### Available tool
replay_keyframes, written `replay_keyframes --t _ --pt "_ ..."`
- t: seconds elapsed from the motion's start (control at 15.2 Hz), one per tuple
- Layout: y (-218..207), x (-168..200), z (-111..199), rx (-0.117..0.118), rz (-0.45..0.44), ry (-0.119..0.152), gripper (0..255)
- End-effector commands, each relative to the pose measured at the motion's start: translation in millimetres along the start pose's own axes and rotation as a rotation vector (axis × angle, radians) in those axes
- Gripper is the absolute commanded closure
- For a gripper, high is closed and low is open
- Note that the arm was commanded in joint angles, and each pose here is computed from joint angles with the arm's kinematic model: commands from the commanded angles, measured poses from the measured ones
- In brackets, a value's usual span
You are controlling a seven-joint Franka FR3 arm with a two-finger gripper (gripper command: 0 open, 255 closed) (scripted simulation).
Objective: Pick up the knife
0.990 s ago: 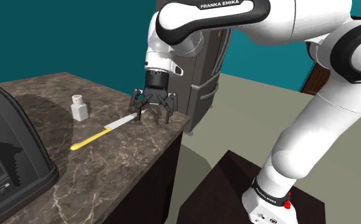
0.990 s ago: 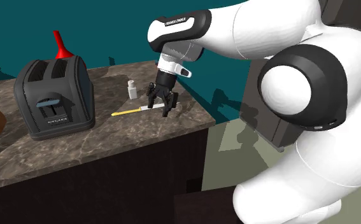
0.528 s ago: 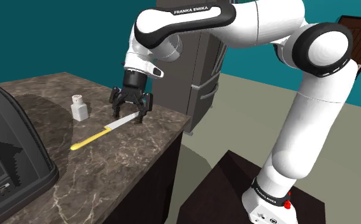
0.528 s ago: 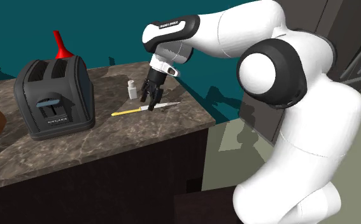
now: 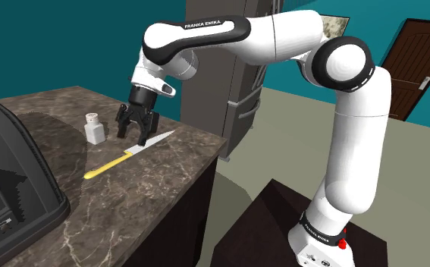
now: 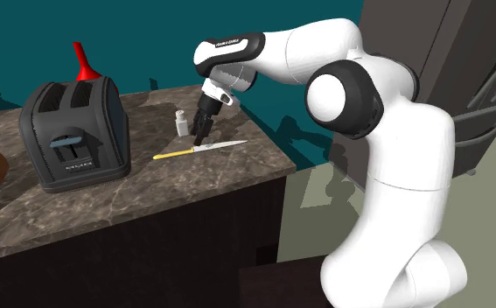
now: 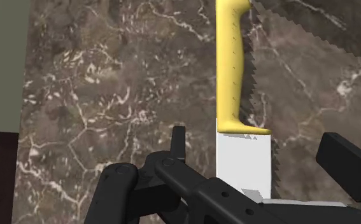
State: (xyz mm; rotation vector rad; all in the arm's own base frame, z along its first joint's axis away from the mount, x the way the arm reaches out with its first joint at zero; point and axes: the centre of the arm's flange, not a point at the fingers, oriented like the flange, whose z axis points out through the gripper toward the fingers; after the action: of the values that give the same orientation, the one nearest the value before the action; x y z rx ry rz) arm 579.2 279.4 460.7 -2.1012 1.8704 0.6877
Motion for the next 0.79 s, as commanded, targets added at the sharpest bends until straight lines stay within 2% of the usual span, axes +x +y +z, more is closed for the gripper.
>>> replay_keyframes --t 0.0,0.33,0.4,0.73 --pt "-3 5 9 0.002 0.004 -0.001 0" --pt "-5 15 26 0.002 0.004 -0.001 0" --pt "-6 16 27 0.002 0.004 -0.001 255" --pt "-5 15 30 0.002 0.004 -0.001 255"
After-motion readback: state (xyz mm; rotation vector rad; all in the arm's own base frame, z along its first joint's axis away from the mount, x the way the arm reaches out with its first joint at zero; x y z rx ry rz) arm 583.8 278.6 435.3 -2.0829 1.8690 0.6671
